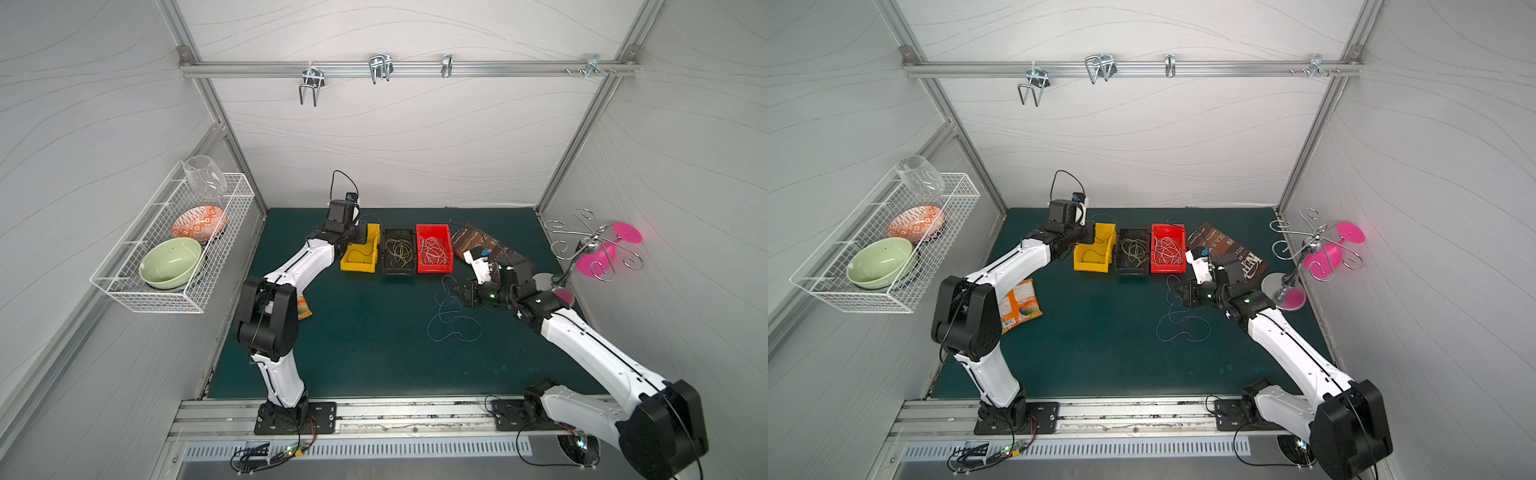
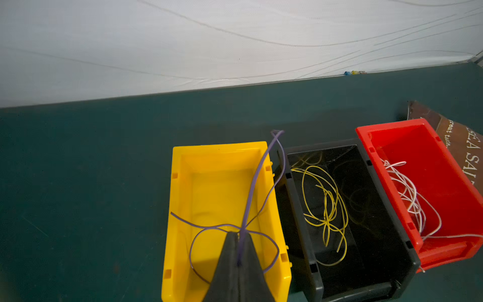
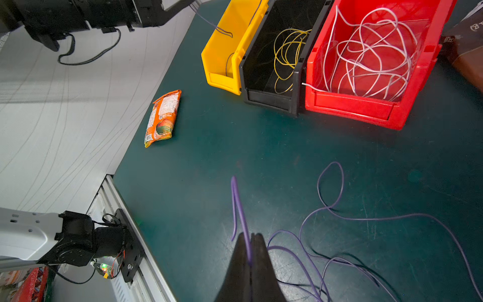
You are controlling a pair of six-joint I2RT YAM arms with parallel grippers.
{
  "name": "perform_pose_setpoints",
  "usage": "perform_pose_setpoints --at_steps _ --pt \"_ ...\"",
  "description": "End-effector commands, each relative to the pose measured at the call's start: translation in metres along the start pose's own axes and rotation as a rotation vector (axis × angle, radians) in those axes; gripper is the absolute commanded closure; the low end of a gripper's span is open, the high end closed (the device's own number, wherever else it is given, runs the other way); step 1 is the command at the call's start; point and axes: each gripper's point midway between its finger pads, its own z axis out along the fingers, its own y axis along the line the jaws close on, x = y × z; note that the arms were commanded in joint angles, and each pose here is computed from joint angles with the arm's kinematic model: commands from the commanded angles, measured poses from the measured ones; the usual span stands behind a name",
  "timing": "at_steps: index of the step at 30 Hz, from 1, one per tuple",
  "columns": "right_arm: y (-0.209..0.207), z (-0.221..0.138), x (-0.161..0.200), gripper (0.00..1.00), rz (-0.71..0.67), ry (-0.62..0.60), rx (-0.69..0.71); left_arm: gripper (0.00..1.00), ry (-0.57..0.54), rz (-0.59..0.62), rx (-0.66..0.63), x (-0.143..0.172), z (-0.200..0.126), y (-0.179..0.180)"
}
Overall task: Untangle and sort cables by color
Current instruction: Place the cable in the bin.
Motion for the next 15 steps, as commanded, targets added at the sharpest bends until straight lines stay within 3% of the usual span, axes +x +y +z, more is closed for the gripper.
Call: perform_pose_setpoints --at_steps 1,5,15 --pt "-0.002 0.003 0.006 1.00 0.009 0.014 0.001 1.00 0.017 -0.113 -0.019 0.001 0.010 0.015" --pt "-0.002 0.004 0.007 1.00 0.010 0.016 0.000 1.00 0.045 -0.189 0.007 0.012 0.018 0.022" --pt "-0.003 0.005 0.007 0.99 0.013 0.017 0.005 1.00 0.173 -0.146 -0.024 0.048 0.028 0.027"
